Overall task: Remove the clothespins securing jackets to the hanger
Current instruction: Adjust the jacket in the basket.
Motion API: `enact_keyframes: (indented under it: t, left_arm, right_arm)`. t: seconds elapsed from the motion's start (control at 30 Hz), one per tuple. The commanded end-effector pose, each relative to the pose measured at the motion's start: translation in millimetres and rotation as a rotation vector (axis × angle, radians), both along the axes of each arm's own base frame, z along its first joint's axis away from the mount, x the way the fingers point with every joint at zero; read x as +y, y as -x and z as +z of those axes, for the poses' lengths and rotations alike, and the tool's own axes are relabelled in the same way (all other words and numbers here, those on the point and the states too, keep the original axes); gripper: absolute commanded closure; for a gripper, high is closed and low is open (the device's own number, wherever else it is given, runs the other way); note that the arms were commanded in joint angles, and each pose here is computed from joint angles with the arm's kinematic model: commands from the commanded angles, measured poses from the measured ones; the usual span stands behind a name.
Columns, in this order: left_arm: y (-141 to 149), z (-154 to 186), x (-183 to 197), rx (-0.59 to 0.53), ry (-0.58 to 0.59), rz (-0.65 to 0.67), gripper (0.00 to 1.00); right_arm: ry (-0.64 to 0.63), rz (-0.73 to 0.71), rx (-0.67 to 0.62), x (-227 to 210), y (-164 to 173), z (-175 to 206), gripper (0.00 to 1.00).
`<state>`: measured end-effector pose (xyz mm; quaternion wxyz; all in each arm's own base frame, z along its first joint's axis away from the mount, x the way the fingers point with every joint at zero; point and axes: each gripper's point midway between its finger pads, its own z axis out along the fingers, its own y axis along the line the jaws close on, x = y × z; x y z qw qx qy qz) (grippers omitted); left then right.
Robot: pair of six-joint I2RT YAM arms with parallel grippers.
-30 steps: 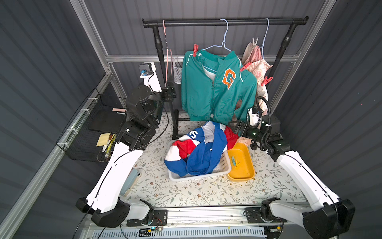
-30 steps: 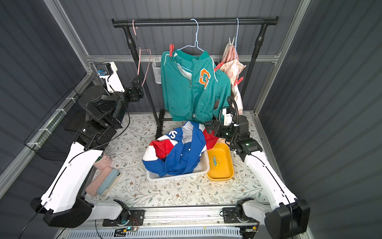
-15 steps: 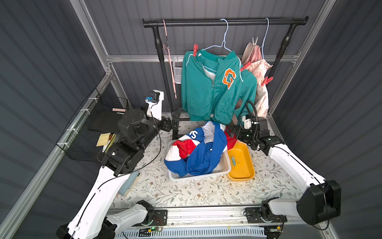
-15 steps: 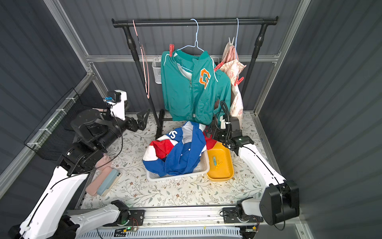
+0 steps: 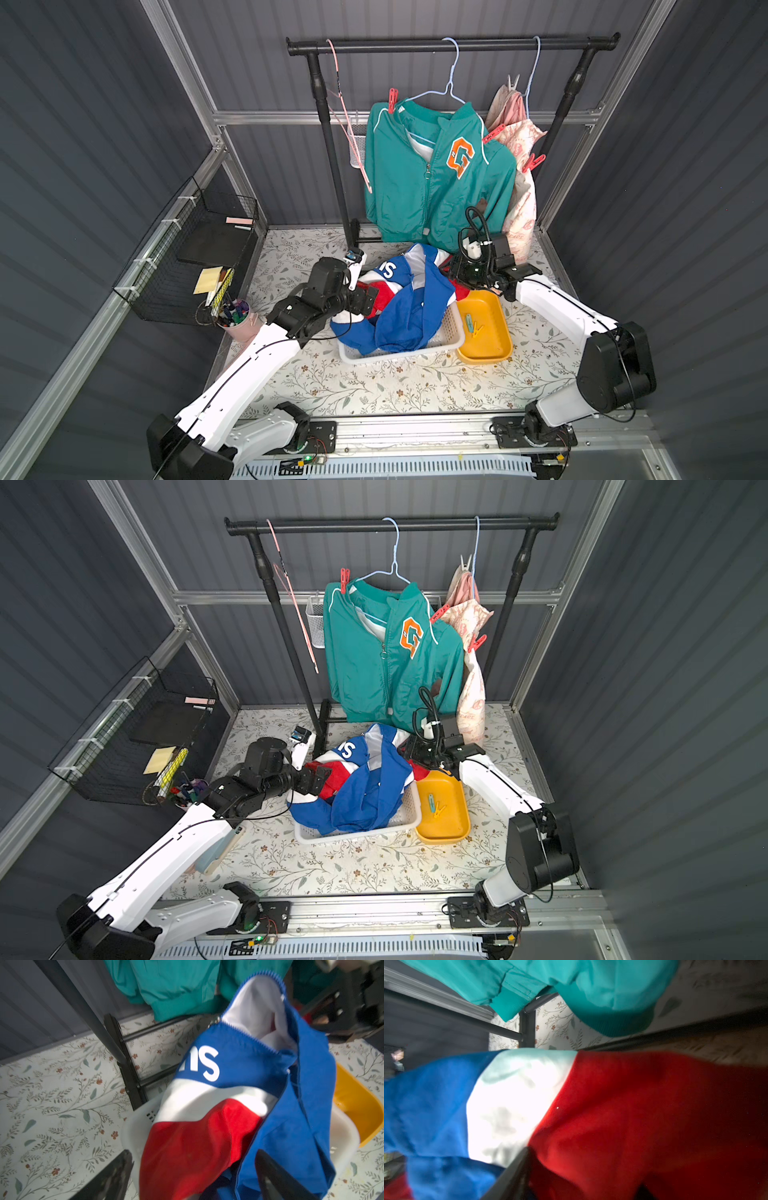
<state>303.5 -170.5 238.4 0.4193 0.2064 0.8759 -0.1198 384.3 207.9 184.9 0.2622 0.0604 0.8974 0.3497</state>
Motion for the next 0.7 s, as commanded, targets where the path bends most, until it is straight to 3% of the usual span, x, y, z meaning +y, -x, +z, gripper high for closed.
enact_keyframes:
  t: [0.0, 0.13, 0.2, 0.27, 0.5, 0.67]
  left_arm:
    - [-2.3, -15.5, -13.1, 0.039, 0.027, -0.049, 0.25]
    - [-2.9, -39.6, -22.6, 0.092, 0.042, -0.077, 0.58]
    - [-4.8, -48.9, -26.5, 0.111, 0.049, -0.084, 0.75]
    - [-7.1, -56.6, -32.8, 0.130, 0.063, -0.095, 0.85]
    - [-18.9, -69.1, -45.7, 0.147, 0.110, -0.094, 0.94]
    - [-24.5, -67.6, -44.6, 0.130, 0.121, -0.066, 0.88]
  right_arm:
    - [-0.058, 0.044, -0.030, 18.2, 1.4, 19.3, 0.78]
    - [-0.066, 0.099, -0.052, 34.2, 16.0, 31.9, 1.00]
    - [-0.062, 0.135, -0.068, 44.9, 27.9, 40.3, 1.00]
    - [-0.059, 0.177, -0.095, 57.5, 43.4, 50.5, 1.00]
    - [-0.041, 0.307, -0.132, 101.5, 96.5, 56.5, 1.00]
    - [0.008, 0.346, 0.003, 123.4, 109.5, 0.6, 1.00]
